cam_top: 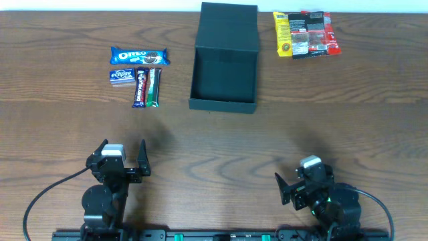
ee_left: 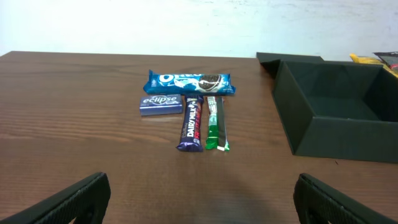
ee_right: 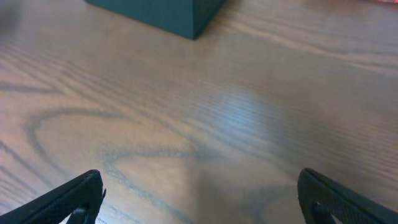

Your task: Pack container

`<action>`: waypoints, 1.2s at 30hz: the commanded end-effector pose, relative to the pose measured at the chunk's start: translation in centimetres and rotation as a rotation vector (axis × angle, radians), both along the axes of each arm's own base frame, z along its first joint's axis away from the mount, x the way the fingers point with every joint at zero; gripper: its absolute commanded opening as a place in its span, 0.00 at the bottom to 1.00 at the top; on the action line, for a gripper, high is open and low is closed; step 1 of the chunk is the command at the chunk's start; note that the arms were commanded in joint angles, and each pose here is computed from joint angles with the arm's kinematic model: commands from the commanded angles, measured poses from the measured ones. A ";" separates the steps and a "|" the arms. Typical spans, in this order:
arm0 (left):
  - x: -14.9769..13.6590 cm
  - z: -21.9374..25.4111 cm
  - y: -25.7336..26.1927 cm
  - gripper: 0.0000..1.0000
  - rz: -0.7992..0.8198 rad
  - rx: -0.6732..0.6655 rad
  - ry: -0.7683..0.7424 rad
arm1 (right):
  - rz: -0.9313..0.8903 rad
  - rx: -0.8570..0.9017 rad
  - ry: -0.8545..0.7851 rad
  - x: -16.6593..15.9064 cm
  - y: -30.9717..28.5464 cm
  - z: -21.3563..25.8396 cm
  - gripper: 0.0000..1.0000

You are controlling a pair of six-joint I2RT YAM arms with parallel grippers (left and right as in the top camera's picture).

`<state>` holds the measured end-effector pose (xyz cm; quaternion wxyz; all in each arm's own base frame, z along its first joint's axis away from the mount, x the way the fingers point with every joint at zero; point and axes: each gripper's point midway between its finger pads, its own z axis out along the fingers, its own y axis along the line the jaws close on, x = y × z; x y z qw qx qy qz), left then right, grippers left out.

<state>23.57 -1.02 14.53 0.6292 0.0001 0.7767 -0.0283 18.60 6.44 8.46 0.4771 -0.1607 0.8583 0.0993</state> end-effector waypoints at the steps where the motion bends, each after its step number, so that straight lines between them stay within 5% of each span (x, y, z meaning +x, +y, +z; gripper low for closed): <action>1: 0.0 -1.4 0.0 0.95 -0.002 0.006 0.030 | -0.012 0.123 -0.014 0.4 0.9 1.2 0.99; 5: 0.0 -1.4 0.0 0.95 -0.002 0.006 0.030 | -0.034 0.473 0.024 0.6 3.2 4.2 0.99; 8: 0.0 -1.4 0.0 0.95 -0.002 0.006 0.030 | -0.096 0.776 0.229 -0.4 4.8 4.4 0.99; 12: 0.0 -1.4 0.0 0.95 -0.002 0.006 0.030 | -0.155 0.848 0.269 -0.3 4.6 4.4 0.99; 23: 0.0 -1.4 0.0 0.95 -0.002 0.006 0.030 | 0.085 0.718 0.164 0.4 6.6 7.9 0.99; 36: 0.0 -1.4 0.0 0.95 -0.002 0.006 0.030 | -0.079 0.263 0.292 13.6 7.0 11.7 0.99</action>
